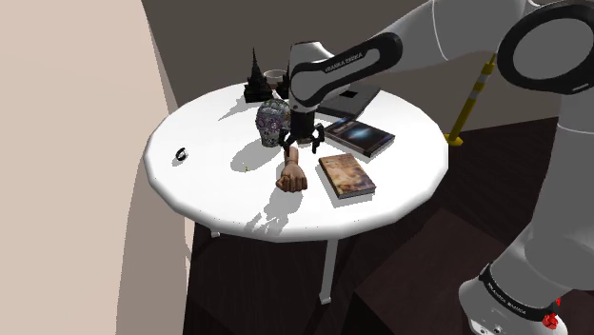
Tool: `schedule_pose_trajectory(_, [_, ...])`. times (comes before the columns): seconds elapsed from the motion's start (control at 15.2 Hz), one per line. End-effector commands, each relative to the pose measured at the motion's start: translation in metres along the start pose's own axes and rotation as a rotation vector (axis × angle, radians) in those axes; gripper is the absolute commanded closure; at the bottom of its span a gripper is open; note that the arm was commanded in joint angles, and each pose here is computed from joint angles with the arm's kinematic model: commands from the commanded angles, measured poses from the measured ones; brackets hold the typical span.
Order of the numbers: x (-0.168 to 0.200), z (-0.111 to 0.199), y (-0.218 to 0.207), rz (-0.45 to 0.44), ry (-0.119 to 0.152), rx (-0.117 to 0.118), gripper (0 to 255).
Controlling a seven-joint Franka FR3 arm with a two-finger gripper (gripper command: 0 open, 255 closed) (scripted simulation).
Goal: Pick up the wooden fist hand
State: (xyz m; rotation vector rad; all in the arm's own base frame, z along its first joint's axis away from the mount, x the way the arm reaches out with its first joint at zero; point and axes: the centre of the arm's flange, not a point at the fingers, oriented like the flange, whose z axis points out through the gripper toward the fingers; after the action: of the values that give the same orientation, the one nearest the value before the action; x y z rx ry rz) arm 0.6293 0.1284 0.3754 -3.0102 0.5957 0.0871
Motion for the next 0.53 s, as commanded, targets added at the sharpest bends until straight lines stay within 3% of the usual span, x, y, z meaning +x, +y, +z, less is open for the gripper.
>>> schedule_pose_trajectory(0.0, [0.016,0.016,-0.01,0.036,-0.013,0.0,0])
schedule_pose_trajectory(0.26, [0.05,0.049,-0.024,0.098,-0.034,0.0,0])
schedule_pose_trajectory(0.46, [0.052,0.065,-0.023,0.098,-0.034,0.0,0])
